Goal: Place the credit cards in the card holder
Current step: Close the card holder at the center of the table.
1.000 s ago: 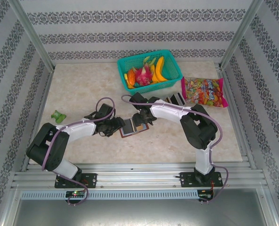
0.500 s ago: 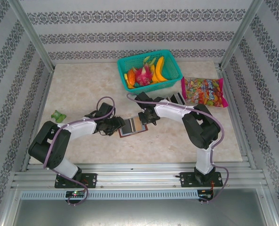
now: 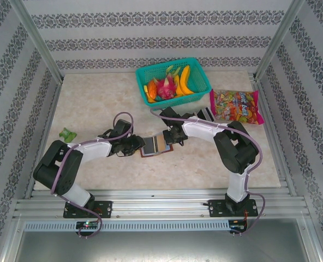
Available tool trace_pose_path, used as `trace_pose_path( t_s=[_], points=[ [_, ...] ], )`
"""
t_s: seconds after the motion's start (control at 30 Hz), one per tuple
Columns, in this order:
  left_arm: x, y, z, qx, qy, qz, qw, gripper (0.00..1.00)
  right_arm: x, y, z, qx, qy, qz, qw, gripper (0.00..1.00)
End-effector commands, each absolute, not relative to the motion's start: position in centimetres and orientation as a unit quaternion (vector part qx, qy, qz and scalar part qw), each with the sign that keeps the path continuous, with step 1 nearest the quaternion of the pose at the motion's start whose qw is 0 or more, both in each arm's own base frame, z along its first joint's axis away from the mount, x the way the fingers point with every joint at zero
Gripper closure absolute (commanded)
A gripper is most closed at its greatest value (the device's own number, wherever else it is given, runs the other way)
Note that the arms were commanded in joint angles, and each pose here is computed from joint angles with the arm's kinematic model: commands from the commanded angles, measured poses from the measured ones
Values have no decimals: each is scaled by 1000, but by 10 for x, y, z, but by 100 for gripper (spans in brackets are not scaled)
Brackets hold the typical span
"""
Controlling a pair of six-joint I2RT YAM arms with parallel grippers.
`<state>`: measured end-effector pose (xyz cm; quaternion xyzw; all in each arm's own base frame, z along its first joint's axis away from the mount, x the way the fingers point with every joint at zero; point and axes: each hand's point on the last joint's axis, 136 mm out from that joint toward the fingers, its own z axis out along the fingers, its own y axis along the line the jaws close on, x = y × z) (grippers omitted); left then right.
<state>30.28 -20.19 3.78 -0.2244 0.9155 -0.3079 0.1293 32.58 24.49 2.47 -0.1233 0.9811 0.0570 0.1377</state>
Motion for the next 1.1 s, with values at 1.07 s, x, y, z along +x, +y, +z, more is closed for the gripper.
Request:
trace_pose_path(
  t_s=[1.07],
  points=[
    [326,-279,55,-132,918,-355,121,62,316,262,58,18,944,300,134,78]
  ],
)
